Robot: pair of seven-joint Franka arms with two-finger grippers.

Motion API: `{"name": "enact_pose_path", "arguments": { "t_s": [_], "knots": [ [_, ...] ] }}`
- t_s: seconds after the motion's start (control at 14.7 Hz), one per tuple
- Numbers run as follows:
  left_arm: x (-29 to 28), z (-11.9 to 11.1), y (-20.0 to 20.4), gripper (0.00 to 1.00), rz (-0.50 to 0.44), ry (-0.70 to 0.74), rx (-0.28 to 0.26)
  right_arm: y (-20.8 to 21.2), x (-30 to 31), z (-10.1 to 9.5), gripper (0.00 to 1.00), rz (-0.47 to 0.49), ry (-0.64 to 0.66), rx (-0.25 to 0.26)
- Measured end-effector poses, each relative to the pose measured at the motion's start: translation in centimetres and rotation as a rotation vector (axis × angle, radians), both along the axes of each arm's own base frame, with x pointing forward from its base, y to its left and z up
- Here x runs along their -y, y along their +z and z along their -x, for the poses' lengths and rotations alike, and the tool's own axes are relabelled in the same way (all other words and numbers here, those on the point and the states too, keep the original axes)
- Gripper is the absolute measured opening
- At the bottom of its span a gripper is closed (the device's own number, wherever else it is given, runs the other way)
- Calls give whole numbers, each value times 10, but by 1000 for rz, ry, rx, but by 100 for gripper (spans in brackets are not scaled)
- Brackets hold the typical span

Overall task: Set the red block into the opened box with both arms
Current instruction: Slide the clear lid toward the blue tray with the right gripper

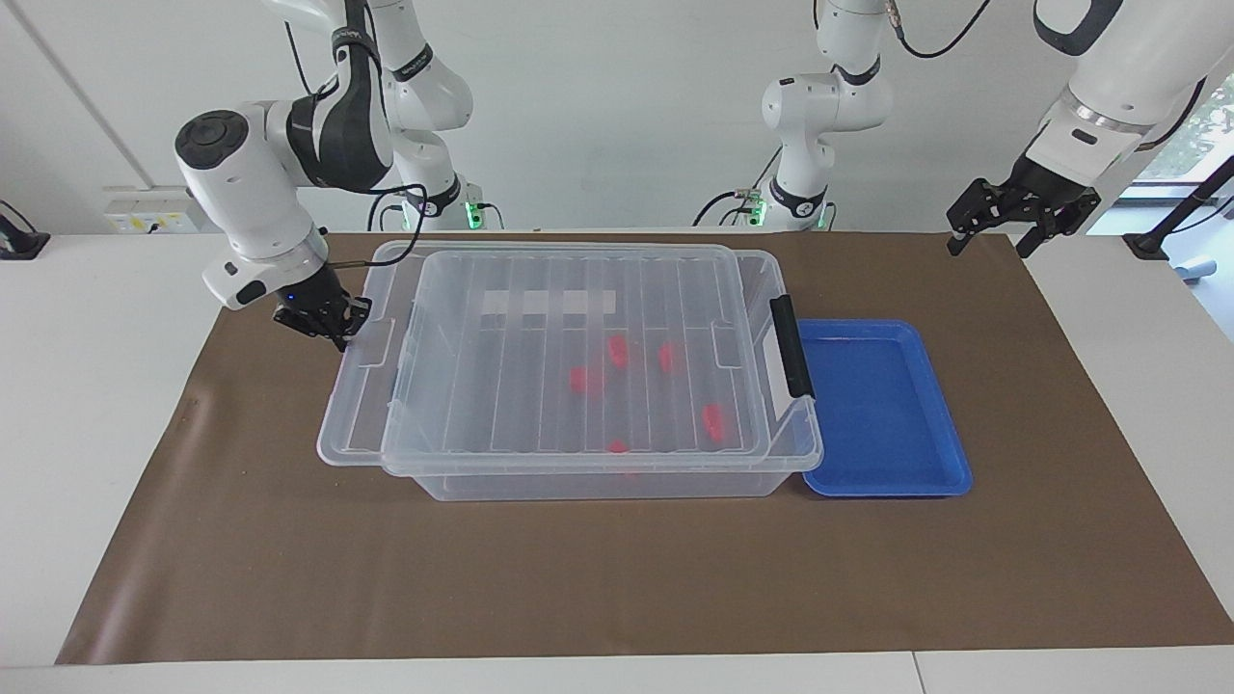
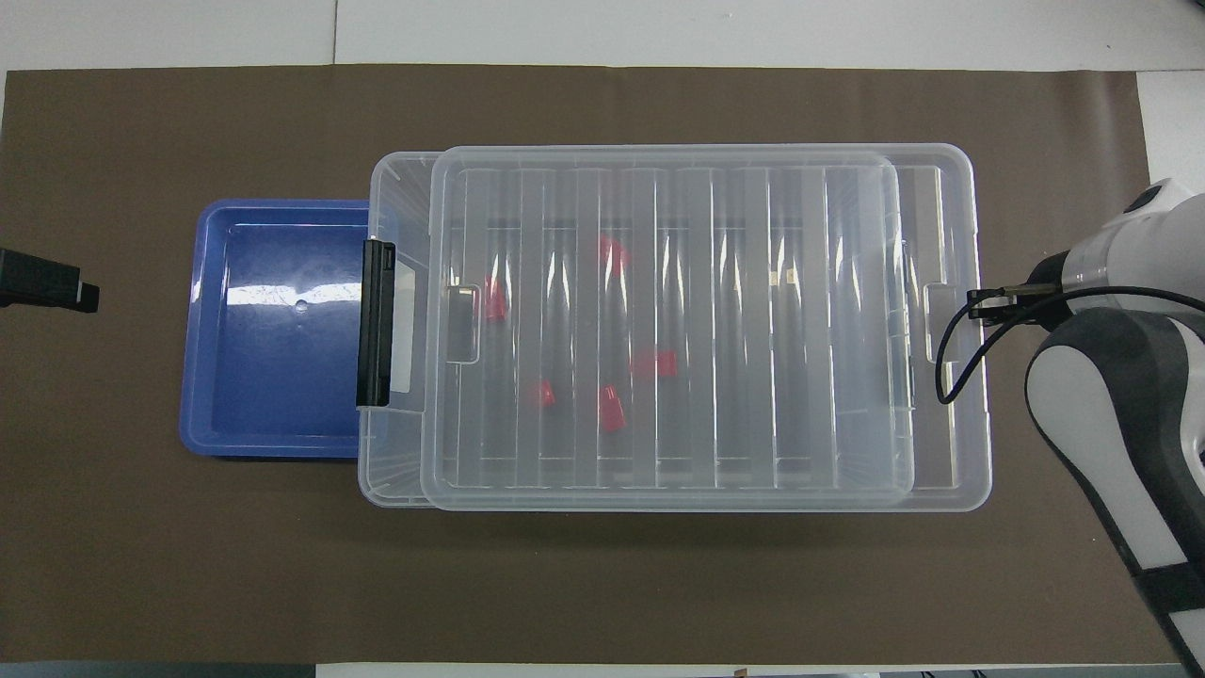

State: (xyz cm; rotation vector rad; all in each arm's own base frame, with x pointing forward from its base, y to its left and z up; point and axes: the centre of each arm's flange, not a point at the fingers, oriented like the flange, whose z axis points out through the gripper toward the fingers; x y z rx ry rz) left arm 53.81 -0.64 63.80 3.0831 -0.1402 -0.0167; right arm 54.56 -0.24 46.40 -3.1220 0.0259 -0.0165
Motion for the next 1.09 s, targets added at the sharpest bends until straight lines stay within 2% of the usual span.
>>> {"name": "enact_pose_path", "arguments": {
  "t_s": [1.09],
  "knots": [
    [14, -3, -6, 100, -1, -26, -28, 1, -40, 3, 1, -1, -36, -1]
  ]
}}
